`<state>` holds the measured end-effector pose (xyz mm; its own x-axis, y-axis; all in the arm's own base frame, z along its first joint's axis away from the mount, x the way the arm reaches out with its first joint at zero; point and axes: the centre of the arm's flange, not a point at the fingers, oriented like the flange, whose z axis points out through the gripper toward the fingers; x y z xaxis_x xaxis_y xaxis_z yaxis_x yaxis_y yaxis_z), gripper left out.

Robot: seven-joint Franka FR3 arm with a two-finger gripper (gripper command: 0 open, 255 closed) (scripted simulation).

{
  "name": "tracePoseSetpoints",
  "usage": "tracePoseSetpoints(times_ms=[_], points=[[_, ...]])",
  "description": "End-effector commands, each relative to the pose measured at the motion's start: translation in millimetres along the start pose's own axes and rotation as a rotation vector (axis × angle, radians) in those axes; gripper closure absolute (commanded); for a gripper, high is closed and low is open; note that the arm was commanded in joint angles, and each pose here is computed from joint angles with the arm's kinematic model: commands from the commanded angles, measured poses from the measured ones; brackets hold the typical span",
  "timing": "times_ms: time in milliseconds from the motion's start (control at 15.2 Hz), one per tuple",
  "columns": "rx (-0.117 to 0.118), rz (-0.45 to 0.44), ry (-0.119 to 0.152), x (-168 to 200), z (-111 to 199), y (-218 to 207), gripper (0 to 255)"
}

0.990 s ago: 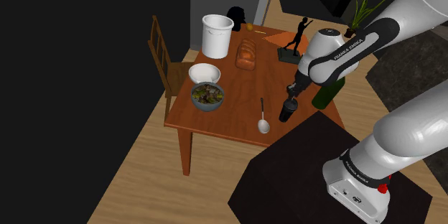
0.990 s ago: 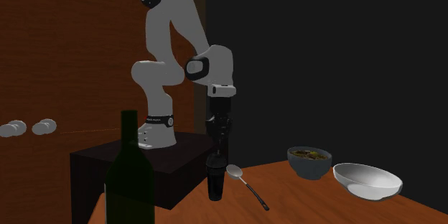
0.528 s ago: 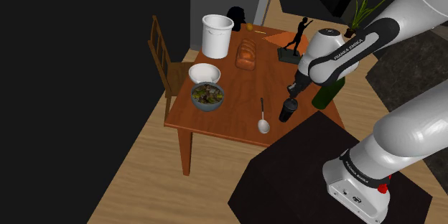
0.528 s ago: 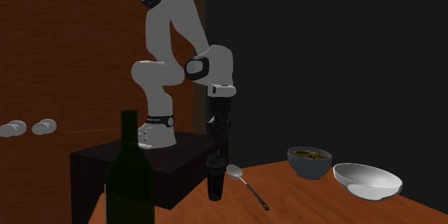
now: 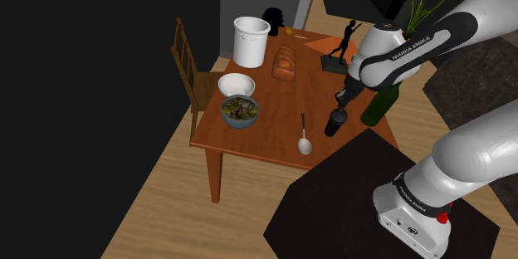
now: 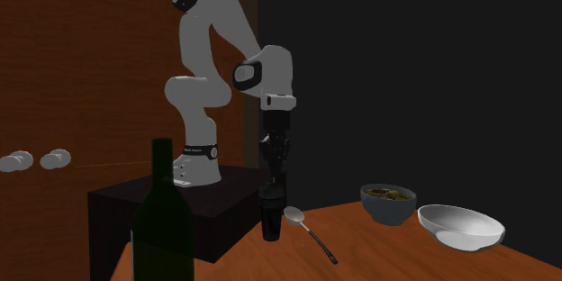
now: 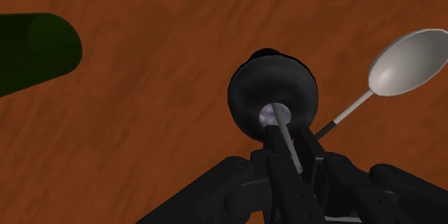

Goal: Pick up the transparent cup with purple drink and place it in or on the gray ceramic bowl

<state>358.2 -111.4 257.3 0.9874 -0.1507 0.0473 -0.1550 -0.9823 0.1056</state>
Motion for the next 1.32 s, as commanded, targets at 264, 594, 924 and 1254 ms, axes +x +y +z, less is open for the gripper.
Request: tracePoseSetpoints(times_ms=[264, 594, 924, 1254], points=[[0.000, 0.000, 0.000, 1.0, -32.4, 3.3, 255], [0.000, 0.000, 0.000, 2.2, -58.6, 6.1, 255], [0.000, 0.000, 0.000, 3.5, -84.8, 8.9, 255], [0.000, 0.000, 0.000, 4.7, -111.1, 11.7, 255]])
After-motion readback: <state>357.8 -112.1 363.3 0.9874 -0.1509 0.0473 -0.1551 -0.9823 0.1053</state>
